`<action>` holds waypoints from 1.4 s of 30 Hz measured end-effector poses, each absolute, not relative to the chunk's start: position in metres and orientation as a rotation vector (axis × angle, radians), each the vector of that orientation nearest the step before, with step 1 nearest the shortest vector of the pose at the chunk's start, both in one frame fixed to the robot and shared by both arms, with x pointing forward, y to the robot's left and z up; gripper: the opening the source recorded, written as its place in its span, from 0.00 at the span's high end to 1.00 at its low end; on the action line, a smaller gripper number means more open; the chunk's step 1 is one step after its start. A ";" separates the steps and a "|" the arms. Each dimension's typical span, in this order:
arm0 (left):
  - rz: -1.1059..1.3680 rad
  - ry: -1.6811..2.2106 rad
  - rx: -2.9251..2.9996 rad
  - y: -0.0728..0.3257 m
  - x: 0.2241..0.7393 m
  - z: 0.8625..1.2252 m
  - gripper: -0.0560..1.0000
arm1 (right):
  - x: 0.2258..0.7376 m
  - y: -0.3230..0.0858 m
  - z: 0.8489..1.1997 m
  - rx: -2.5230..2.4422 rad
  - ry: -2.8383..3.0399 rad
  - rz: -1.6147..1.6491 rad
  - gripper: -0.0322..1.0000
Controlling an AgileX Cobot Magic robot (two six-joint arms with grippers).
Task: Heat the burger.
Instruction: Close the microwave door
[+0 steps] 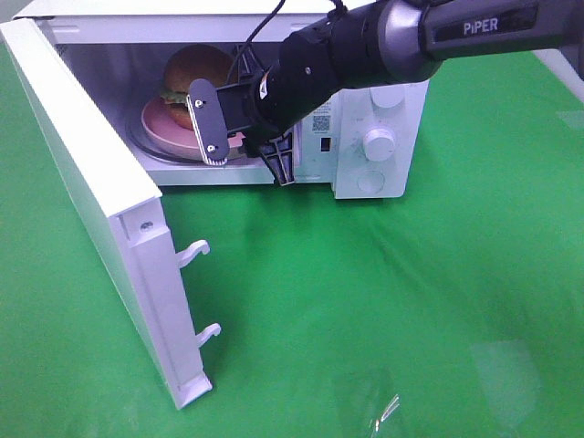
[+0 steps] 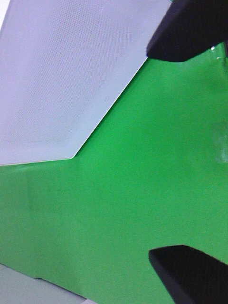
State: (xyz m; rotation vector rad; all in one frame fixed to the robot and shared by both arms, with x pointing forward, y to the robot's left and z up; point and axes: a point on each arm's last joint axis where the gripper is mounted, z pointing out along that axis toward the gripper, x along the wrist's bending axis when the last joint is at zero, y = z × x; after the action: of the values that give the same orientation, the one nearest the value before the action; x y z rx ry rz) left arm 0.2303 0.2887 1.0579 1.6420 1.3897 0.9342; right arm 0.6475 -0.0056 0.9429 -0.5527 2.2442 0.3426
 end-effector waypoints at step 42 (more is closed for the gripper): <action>0.934 1.390 1.642 0.289 0.230 1.058 0.03 | 0.581 -0.040 0.959 -0.440 2.322 0.430 0.27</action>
State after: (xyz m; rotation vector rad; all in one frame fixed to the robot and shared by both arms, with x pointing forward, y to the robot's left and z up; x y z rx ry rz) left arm 0.2303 0.2887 1.0579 1.6420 1.3897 0.9342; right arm 0.5808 -0.0398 0.9592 -0.4396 2.3219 0.4303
